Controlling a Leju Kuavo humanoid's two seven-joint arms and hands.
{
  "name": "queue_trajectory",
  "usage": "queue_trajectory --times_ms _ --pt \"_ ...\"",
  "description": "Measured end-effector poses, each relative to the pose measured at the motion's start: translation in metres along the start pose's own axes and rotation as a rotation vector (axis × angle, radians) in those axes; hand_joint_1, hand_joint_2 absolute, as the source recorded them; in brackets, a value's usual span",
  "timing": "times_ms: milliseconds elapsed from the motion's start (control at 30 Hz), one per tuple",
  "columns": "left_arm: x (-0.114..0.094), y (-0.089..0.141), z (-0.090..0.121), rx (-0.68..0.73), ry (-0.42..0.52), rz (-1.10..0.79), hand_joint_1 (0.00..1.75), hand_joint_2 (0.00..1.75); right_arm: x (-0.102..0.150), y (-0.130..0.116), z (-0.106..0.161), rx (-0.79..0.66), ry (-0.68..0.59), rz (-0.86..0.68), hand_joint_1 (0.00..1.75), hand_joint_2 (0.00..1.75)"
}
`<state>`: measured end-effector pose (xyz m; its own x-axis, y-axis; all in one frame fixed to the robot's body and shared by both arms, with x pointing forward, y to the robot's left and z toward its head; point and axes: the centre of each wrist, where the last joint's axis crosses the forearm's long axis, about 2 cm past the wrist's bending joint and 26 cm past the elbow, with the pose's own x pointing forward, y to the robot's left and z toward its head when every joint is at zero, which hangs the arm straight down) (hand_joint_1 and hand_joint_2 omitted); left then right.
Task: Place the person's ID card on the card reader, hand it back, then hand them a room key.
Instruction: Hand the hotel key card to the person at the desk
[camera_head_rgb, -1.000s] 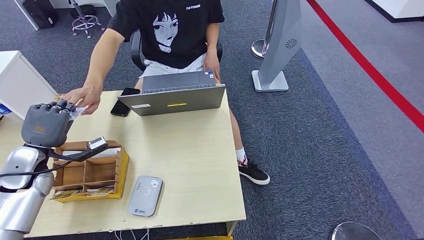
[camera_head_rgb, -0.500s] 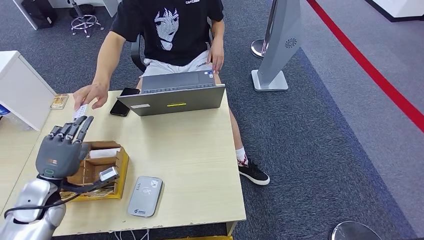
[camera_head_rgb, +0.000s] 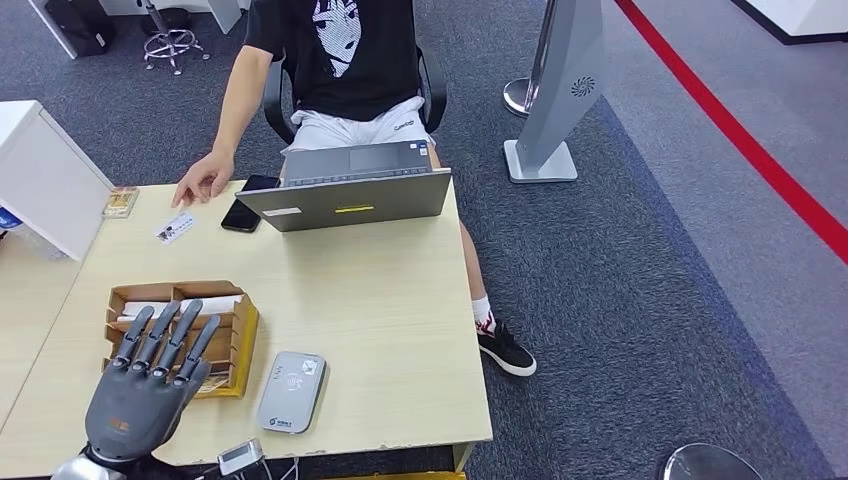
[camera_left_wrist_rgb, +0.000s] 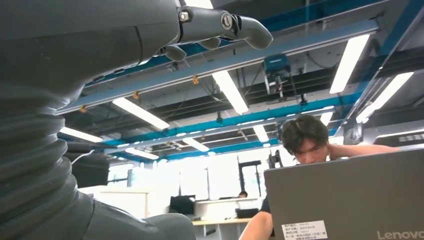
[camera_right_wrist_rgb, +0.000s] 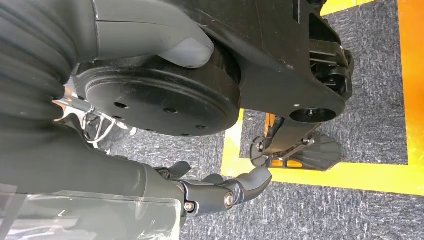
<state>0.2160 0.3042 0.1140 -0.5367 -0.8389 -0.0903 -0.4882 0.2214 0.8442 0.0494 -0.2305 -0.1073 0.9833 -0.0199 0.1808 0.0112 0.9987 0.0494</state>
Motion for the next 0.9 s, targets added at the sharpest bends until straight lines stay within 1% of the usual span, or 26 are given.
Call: queue_trajectory --times_ms 267,400,533,667,800,900 --pt "0.028 0.017 0.014 0.013 -0.047 0.000 0.00 1.75 -0.001 0.001 0.000 -0.003 0.004 -0.028 0.00 1.75" --pt "0.041 0.019 0.023 -0.005 -0.003 0.034 0.00 1.75 -0.001 0.002 0.000 -0.011 0.006 -0.047 0.00 1.75" --pt "0.060 0.012 0.033 -0.055 0.047 0.109 0.00 1.75 -0.002 0.003 0.000 -0.014 0.011 -0.058 0.00 1.75" --pt "0.070 0.005 0.041 -0.098 0.068 0.162 0.00 1.75 -0.001 0.003 0.000 -0.013 0.015 -0.061 0.00 1.75" --pt "0.072 -0.007 0.052 -0.156 0.138 0.224 0.00 1.75 -0.001 0.004 0.000 -0.012 0.016 -0.056 0.00 1.75" --pt "0.065 -0.020 0.062 -0.212 0.150 0.230 0.00 1.75 -0.001 0.004 0.000 -0.012 0.016 -0.050 0.00 1.75"
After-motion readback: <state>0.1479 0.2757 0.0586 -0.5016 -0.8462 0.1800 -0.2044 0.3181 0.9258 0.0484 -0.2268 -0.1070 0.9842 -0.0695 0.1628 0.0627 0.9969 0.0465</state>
